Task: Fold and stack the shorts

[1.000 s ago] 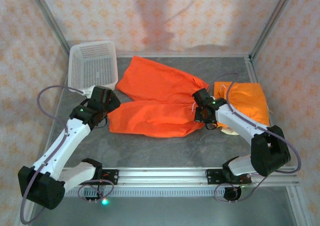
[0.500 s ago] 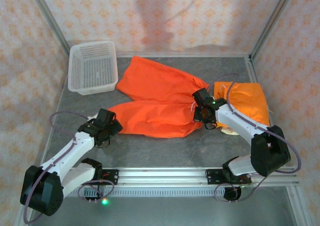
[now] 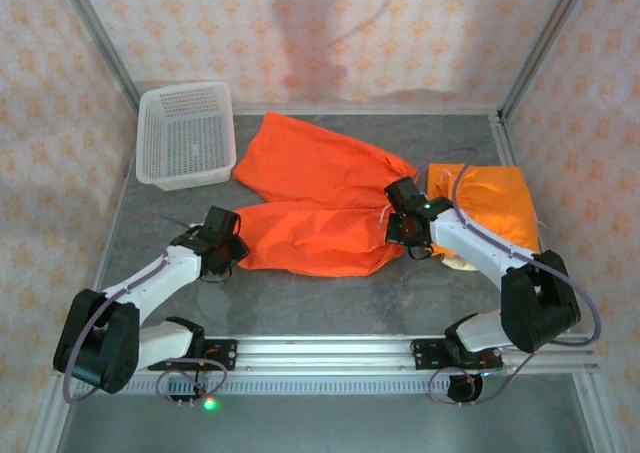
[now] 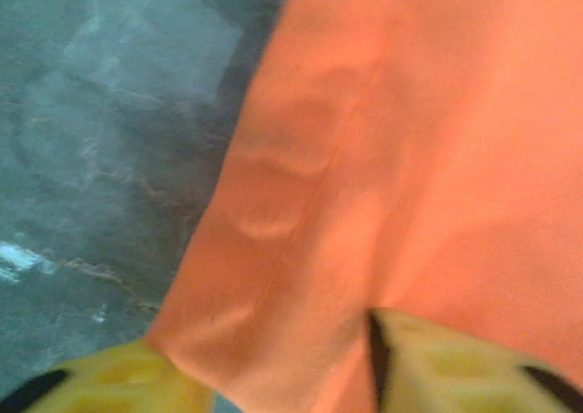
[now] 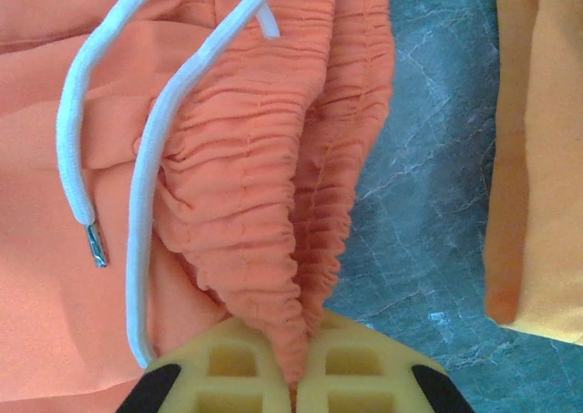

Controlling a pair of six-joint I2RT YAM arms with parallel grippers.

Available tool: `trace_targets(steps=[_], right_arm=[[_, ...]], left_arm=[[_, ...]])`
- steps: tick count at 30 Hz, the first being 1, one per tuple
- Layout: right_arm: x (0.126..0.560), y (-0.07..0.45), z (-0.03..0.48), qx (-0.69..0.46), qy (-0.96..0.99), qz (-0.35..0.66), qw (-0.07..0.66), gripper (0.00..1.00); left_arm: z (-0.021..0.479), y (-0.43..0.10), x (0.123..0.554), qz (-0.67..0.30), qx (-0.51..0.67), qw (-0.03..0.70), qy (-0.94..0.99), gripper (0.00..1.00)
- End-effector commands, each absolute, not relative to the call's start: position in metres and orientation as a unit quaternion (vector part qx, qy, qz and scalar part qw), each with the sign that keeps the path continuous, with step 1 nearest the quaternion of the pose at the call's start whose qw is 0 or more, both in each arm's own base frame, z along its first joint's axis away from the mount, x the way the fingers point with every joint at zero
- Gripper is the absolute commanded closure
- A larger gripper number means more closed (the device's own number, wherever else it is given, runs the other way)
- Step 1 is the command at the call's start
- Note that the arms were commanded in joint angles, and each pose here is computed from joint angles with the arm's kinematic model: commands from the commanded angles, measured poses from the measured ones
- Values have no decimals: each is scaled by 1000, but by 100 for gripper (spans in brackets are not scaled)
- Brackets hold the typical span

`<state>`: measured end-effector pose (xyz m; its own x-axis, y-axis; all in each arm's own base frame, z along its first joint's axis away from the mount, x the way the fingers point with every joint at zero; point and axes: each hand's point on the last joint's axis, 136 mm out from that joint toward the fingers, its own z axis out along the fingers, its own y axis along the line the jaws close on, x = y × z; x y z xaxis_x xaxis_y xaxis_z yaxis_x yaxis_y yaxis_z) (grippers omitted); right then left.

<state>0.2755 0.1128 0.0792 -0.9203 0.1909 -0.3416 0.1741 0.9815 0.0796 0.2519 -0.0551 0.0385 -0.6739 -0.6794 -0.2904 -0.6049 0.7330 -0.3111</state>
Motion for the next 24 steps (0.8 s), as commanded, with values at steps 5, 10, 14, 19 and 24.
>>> trace_targets(steps=[5,10,14,19,24], right_arm=[[278,111,77,103,979,20,175,100],[278,110,76,102,979,16,174,100],[279,111,76,103,980,17,172,100],[280,111,76,100,980,13,171,100],[281,111,79,101,979,15,175,100]], left_arm=[[74,-46,272,-78,-344,245,903,91],[90,-41,274,-69,-339,259,902,100],[103,-41,276,-69,-332,267,902,100],[128,-36,277,-64,-322,291,898,100],[161,-27,279,-41,-310,313,897,100]])
